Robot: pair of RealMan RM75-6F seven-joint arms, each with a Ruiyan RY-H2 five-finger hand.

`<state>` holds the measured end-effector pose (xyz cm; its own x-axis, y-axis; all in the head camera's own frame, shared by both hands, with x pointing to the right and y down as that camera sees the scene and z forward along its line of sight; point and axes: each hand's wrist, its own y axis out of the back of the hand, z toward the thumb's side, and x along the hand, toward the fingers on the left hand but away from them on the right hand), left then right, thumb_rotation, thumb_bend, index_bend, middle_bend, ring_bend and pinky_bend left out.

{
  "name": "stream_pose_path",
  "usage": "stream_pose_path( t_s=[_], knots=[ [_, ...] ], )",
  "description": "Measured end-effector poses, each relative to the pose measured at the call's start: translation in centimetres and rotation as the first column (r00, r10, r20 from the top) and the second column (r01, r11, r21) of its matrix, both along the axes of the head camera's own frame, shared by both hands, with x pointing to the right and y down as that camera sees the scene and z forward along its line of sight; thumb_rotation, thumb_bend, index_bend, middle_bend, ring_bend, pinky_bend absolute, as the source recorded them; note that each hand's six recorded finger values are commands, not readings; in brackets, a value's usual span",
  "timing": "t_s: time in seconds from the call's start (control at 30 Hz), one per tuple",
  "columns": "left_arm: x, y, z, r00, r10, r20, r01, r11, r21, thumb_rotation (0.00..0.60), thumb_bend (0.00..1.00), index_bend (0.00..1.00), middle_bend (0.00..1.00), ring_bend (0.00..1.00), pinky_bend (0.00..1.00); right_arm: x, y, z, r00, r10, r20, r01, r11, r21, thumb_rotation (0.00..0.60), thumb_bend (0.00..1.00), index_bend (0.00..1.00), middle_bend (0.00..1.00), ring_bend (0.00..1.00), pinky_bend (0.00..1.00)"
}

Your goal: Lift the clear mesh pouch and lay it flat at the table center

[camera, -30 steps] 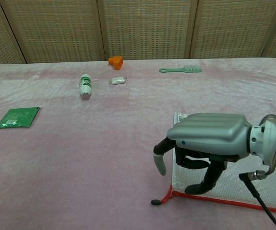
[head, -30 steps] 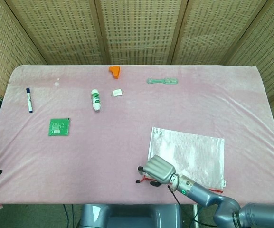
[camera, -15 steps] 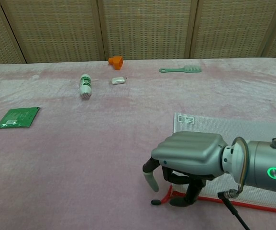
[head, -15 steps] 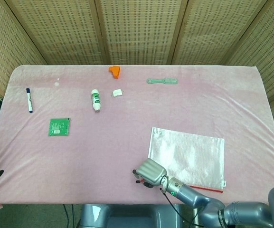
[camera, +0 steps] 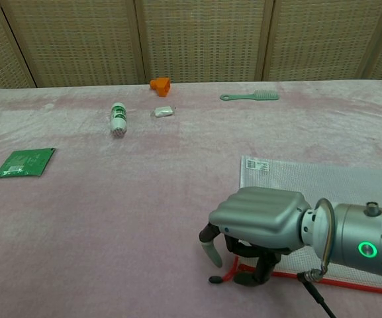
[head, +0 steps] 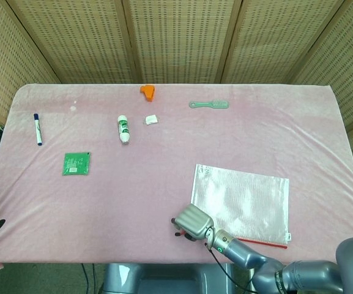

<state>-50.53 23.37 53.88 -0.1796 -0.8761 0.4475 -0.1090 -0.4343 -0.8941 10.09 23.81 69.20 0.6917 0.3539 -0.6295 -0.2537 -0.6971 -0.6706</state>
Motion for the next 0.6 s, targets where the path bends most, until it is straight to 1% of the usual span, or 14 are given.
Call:
stream_pose_path(
  t_s=[0.13,0.27,0.6],
  knots=[
    [0.03,0.00,0.04,1.000,0.000,-0.004,0.000,1.000,-0.001,0.600,0.00,0.00,0.00,0.00,0.00,0.14,0.14,0.07,1.000,-0.003,-0.007,0.003,1.000,0.001,0.600,0.51,0.54,0.97,0.91,1.00],
    [0.06,0.00,-0.01,1.000,0.001,-0.003,-0.001,1.000,0.000,0.600,0.00,0.00,0.00,0.00,0.00,0.17,0.20,0.24,1.000,-0.004,-0.010,0.004,1.000,-0.001,0.600,0.55,0.56,0.97,0.91,1.00],
    [0.09,0.04,0.04,1.000,0.002,-0.001,-0.002,1.000,0.000,0.600,0.00,0.00,0.00,0.00,0.00,0.27,0.59,0.48,1.000,0.004,-0.005,-0.004,1.000,-0.018,0.600,0.58,0.66,0.97,0.91,1.00]
  ],
)
